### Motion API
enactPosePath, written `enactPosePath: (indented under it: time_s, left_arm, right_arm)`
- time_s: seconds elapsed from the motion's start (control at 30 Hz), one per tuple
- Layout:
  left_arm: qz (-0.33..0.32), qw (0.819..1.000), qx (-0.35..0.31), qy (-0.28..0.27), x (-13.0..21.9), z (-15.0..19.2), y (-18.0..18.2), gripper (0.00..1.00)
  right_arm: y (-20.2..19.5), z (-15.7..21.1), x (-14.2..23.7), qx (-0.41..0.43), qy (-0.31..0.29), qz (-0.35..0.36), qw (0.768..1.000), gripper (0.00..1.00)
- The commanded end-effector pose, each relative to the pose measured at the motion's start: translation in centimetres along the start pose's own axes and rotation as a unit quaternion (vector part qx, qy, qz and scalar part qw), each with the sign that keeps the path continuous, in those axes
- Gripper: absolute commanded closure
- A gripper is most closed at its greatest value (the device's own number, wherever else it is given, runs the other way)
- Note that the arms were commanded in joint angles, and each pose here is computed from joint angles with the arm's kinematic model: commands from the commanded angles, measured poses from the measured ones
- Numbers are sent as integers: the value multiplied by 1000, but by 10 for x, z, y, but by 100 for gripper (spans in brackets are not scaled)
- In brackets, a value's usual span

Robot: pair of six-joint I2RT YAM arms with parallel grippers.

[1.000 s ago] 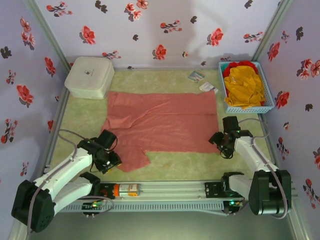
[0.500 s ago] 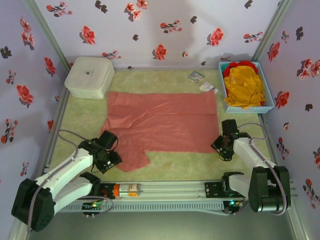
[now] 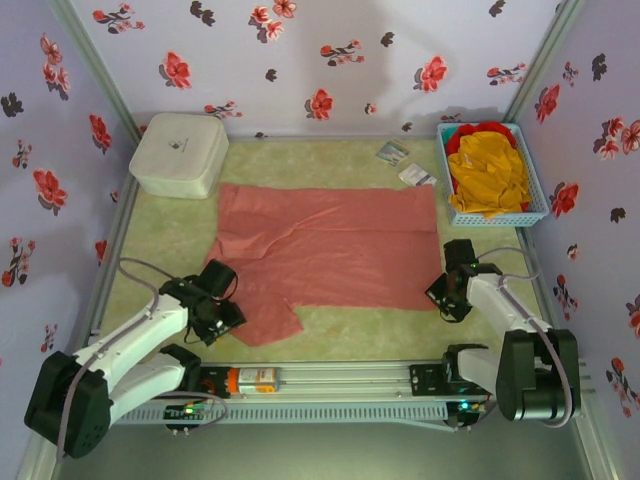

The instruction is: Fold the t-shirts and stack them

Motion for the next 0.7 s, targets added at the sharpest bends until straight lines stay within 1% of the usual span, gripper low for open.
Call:
enactPosePath:
  time_s: [0.0, 0.07, 0.2, 0.33, 0.5, 0.67]
  left_arm:
    - [4, 1000, -6, -7, -1, -3, -5, 48]
    - [5, 1000, -6, -6, -3, -4, -6, 52]
    - [5, 1000, -8, -6, -9, -5, -8, 70]
    - [10, 1000, -11, -11, -4, -7, -12, 100]
    - [8, 999, -31, -13, 15, -11, -20, 100]
    - [15, 998, -56, -27, 48, -22, -32, 100]
  right_arm:
    - [12, -10, -6, 1, -31, -36, 999, 98]
    - [12, -10, -6, 3, -32, -35, 999, 99]
    - [13, -10, -5, 5, -32, -39, 999, 100]
    - [15, -11, -4, 16, -26, -47, 998, 100]
    - [17, -10, 0, 15, -19, -59, 998, 100]
    - [21, -14, 14, 10, -21, -78, 997, 100]
Point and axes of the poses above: each hand's point on the last joint's axis, 136 mm out from that joint toward the fingers, its own x axis back along the fingers, its own y axis along the line the jaws close on, z = x × y, the point moved 10 cm from there along x, back along the fingers, and after that the axes turned 1 degree about -x, right-handed, at the moved point
